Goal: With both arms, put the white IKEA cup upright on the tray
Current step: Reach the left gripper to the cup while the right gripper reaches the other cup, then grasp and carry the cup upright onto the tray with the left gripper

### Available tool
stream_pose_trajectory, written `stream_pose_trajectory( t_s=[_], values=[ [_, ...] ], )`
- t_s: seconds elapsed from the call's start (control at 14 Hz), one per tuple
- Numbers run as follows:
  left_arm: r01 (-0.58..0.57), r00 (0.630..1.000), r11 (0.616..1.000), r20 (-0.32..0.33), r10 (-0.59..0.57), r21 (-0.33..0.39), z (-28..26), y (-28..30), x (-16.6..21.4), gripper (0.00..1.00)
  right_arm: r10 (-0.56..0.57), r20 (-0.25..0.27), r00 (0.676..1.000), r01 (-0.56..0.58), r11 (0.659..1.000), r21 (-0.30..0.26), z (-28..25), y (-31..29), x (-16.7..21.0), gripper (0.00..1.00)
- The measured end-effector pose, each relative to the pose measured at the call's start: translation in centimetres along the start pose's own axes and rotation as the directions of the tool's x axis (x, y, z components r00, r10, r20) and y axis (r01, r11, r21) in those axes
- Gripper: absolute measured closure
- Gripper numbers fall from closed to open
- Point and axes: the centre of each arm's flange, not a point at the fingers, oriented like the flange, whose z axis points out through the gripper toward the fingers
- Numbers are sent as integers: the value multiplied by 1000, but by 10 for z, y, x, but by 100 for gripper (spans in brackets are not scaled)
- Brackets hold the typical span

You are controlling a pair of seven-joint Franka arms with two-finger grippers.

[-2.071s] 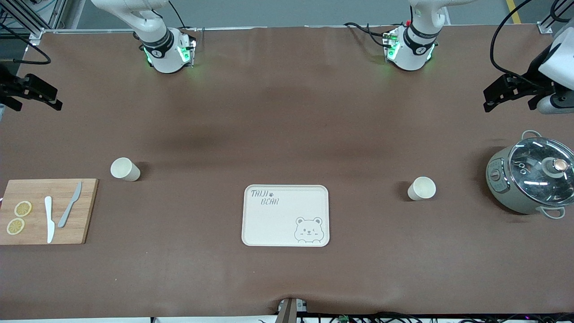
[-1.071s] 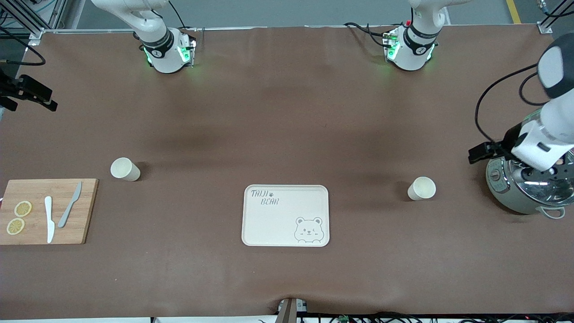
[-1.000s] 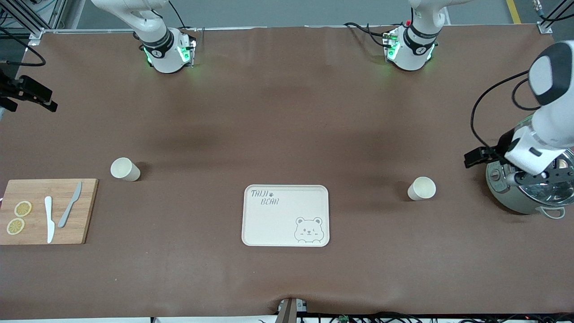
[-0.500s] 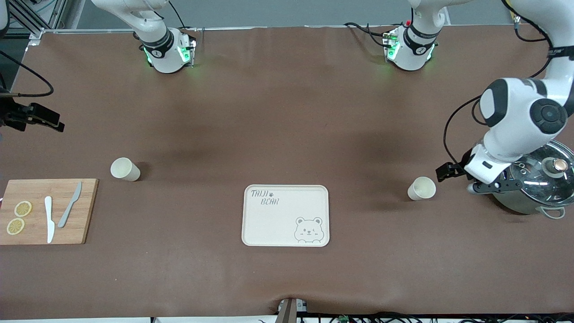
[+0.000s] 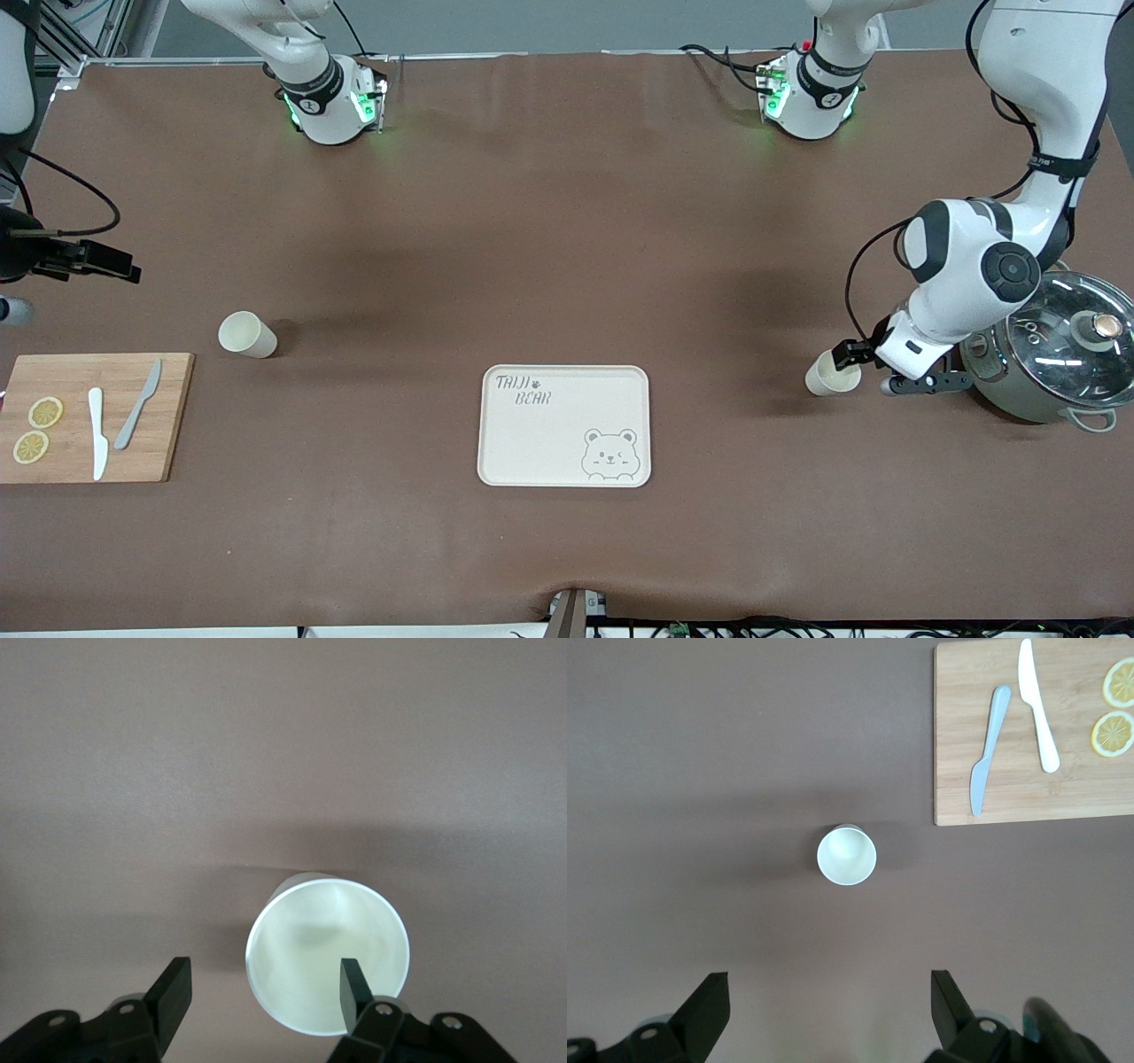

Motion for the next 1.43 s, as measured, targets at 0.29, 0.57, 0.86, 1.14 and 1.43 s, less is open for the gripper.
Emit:
stream_pose_trajectory(
  t_s=[0.29,0.57,0.86,1.14,1.43],
  values=[
    [2,1000,1000,17,-2,-3,13,-1,-2,63,6,9,1000,-6,1000,-2,37,4,18,0],
    [-4,1000,1000,5,4,-7,12,2,1,97,15,-6,1000,-15,1000,-3,89,10,24,0],
    [-27,999,1000,-17,27,-15,3,17,8,97,35,-18,999,-35,999,-1,140,22,20,0],
    [-82,996,996,-35,81,-36,-23,56,22,97,64,-42,997,-64,998,2,188,38,10,0],
    [-140,990,989,-37,138,-49,-54,109,32,97,71,-73,995,-71,997,0,224,39,0,0]
  ],
)
